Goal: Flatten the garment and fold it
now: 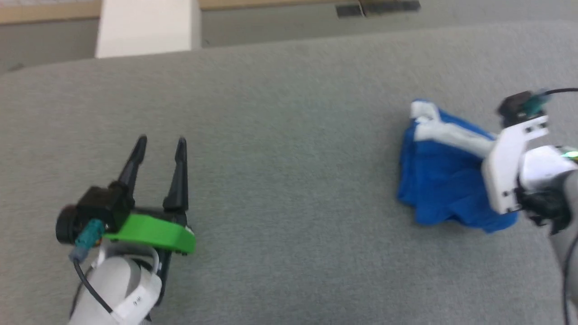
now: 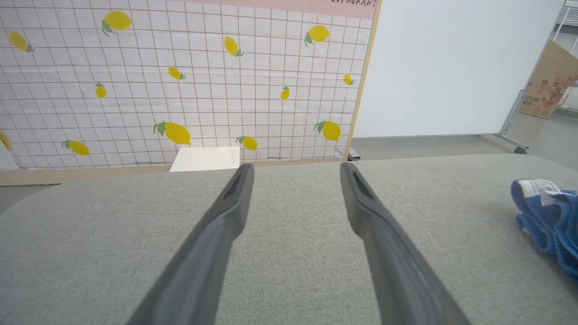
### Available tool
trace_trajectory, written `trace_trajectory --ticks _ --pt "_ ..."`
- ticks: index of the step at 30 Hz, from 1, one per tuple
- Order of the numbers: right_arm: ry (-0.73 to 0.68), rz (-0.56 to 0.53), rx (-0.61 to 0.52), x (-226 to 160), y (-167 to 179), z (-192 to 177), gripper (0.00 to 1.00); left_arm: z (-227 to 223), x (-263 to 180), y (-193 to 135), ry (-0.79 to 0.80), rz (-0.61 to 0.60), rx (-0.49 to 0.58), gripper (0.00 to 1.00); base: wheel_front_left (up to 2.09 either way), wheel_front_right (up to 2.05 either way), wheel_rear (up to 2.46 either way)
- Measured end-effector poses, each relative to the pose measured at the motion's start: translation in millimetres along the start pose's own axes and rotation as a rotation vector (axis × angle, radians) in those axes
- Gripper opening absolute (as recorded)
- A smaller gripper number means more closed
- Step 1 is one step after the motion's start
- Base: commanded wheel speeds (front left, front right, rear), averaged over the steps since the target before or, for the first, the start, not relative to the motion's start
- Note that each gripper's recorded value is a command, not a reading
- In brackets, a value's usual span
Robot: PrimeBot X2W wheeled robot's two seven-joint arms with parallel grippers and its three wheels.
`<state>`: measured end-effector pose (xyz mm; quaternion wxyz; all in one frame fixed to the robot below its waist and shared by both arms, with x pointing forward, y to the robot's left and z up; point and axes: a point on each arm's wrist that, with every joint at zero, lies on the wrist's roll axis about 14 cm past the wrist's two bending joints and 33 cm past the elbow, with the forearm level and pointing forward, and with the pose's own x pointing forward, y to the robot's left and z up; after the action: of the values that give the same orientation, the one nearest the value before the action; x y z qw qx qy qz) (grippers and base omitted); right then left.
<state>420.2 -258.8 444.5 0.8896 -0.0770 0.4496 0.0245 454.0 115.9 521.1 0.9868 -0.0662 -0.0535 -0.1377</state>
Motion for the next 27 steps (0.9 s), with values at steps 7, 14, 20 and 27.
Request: trace_trajectory --ticks 7,14,20,27 --pt "0.079 -0.184 0.098 7 -83 -29 0.00 -19 37 -11 0.021 -0.092 0.010 1.00 0.00 0.00 0.00" --pt "0.128 -0.393 0.156 10 -158 -47 0.00 -52 58 -3 0.073 -0.132 0.043 1.00 0.00 0.00 0.00" --pt "0.122 -0.524 0.152 18 -197 -44 0.00 -84 65 7 0.138 -0.143 0.048 1.00 0.00 0.00 0.00" --pt "0.100 -0.641 0.135 27 -226 -46 1.00 -115 63 13 0.210 -0.150 0.044 1.00 0.00 0.00 0.00"
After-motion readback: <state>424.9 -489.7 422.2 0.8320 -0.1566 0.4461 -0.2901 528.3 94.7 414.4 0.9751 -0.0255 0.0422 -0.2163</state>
